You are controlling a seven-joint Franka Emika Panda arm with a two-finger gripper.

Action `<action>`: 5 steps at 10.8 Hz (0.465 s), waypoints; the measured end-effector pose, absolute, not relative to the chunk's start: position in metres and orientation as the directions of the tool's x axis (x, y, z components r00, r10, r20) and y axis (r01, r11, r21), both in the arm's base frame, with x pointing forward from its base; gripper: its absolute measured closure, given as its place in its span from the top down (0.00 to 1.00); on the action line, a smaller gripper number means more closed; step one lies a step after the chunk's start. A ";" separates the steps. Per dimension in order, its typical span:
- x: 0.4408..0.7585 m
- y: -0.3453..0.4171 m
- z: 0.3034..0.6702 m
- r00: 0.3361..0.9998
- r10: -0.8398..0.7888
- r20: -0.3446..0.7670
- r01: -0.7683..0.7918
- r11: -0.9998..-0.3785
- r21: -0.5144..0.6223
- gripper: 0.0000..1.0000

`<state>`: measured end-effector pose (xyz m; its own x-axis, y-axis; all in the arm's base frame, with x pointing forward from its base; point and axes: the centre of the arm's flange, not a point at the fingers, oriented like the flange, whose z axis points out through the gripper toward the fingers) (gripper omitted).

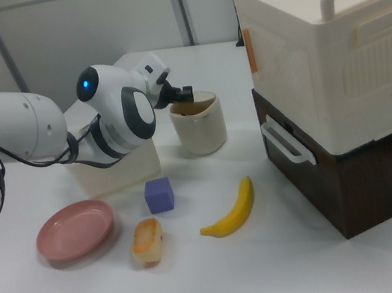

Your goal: Close the trash can

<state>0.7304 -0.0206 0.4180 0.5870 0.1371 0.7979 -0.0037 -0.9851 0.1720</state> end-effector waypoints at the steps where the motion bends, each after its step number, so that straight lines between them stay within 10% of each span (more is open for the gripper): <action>1: 0.731 -0.019 0.411 0.588 0.150 0.795 0.008 -0.984 0.179 0.01; 5: 0.732 -0.016 0.389 0.582 0.185 0.792 0.046 -0.980 0.196 0.01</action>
